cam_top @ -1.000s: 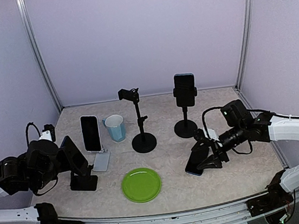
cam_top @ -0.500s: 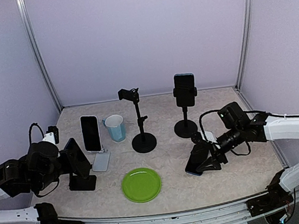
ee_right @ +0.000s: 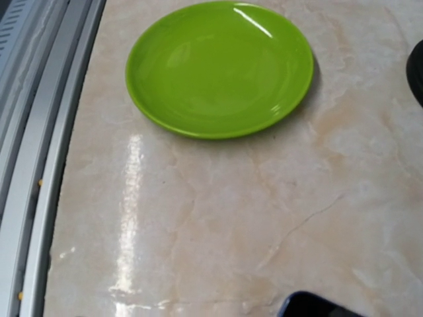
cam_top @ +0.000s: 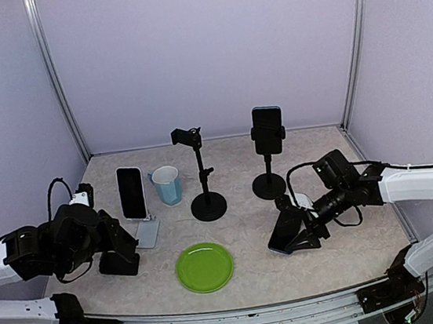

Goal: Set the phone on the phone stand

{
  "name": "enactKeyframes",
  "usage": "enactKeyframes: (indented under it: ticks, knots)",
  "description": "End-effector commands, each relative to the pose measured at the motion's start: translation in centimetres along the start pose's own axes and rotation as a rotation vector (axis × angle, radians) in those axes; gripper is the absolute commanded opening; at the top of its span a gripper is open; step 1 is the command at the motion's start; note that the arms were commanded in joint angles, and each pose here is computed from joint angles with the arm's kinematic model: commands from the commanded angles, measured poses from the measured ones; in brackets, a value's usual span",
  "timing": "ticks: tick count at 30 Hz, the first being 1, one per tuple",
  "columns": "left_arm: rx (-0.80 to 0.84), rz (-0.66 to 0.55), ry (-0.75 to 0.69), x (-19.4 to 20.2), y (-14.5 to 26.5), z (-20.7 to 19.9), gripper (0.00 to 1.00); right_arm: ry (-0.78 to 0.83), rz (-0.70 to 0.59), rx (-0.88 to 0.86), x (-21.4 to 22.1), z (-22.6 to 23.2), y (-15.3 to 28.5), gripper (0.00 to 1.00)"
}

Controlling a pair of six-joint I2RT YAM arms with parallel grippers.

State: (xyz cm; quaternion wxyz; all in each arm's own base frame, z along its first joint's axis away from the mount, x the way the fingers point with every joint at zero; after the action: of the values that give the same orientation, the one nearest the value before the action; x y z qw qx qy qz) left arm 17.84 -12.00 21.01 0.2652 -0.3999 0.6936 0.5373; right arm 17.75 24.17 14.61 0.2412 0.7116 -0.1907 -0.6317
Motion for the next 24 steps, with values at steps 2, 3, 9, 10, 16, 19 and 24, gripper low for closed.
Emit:
enactKeyframes:
  ticks: [2,3,9,10,16,19,24]
  knots:
    - [-0.012,-0.051,0.045,-2.0,0.9,-0.1,0.43,0.003,-0.005,-0.008,-0.4,-0.3,0.2,0.79]
    - [-0.010,-0.058,0.048,-2.3,1.1,-0.2,0.47,0.003,-0.004,-0.008,-0.4,-0.3,0.2,0.79]
    - [0.001,-0.075,0.040,-3.3,1.5,-0.8,0.72,0.012,0.003,-0.031,-0.4,-0.1,0.1,0.84]
    - [-0.007,-0.080,0.041,-3.4,1.5,-0.7,0.77,0.022,0.005,-0.039,-0.5,0.0,0.2,0.85]
    - [-0.046,-0.111,0.025,-4.6,1.6,-1.2,0.87,0.059,-0.003,-0.038,-1.1,0.3,0.7,0.88]
    - [-0.043,-0.123,0.003,-5.4,1.6,-2.1,0.87,0.064,0.000,-0.032,-1.1,0.2,0.8,0.88]
    - [-0.065,-0.141,-0.082,-7.4,1.4,-4.4,0.86,0.059,-0.001,-0.020,-1.4,0.0,0.9,0.88]
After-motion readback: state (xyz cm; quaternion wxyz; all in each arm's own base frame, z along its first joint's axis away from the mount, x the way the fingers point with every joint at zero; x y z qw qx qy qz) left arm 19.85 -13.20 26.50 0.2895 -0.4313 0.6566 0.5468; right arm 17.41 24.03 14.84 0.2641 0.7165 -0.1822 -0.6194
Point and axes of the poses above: each gripper's point midway between its finger pads, its own y axis back along the fingers, its own z axis along the line the jaws close on, x = y × z, the point moved 4 cm from there along y, back along the fingers, and after that the axes turned 9 degrees about y, right-handed, at the moved point
